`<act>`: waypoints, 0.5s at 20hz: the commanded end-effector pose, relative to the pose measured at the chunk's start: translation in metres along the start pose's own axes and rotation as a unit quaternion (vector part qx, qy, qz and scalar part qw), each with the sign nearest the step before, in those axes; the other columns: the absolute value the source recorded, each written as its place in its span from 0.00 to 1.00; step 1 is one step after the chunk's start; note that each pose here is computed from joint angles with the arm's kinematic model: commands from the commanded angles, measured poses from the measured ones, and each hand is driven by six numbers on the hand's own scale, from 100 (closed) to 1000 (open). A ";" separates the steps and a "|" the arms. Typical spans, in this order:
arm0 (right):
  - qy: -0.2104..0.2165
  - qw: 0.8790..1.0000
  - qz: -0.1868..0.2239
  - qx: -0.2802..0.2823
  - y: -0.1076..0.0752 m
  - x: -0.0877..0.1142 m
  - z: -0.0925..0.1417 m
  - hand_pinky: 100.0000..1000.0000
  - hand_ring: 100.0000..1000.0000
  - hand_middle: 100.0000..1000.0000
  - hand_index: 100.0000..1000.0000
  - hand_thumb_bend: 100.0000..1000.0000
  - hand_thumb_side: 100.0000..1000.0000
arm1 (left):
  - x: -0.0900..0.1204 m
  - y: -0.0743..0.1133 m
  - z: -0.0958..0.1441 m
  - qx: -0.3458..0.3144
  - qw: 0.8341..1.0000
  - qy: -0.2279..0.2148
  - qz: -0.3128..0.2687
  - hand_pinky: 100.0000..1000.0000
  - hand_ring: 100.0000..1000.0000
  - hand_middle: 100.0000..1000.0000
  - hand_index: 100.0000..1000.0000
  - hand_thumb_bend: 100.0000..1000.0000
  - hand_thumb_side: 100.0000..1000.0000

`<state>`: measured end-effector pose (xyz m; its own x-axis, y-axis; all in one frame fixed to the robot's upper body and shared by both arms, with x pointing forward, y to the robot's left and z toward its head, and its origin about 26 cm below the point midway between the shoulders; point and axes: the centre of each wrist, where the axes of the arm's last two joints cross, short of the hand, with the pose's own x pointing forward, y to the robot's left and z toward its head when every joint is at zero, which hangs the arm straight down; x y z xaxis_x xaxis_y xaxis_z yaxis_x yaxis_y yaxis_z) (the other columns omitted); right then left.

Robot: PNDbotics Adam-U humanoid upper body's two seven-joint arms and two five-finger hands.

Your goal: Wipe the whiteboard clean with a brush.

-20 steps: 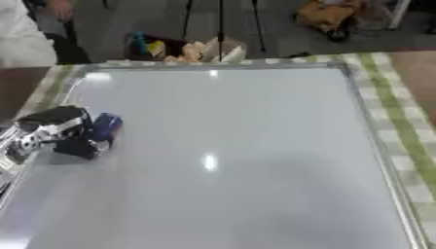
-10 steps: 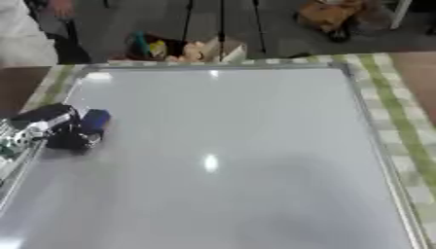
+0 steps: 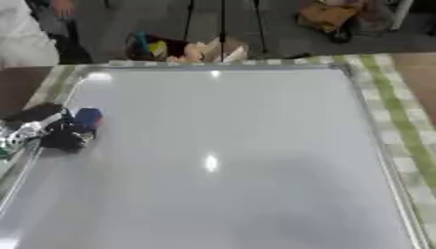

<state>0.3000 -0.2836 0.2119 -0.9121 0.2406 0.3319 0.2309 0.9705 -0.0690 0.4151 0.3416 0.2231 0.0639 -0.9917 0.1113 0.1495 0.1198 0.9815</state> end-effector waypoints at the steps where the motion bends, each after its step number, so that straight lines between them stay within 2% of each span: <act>1: -0.016 1.000 0.005 0.004 -0.003 0.004 -0.007 0.71 0.65 0.49 0.77 0.00 0.79 | -0.010 0.003 0.003 -0.001 1.000 0.010 -0.021 0.26 0.39 0.28 0.26 0.00 0.61; 10: -0.015 1.000 0.005 0.003 -0.003 0.004 -0.007 0.71 0.65 0.49 0.77 0.00 0.79 | 0.002 0.001 0.007 -0.007 0.999 -0.019 -0.048 0.26 0.39 0.28 0.26 0.00 0.61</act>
<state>0.3000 -0.2836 0.2119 -0.9119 0.2409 0.3324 0.2309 0.9705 -0.0697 0.4100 0.3380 0.2234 0.0170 -0.9983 0.0562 0.1606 0.0582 0.9853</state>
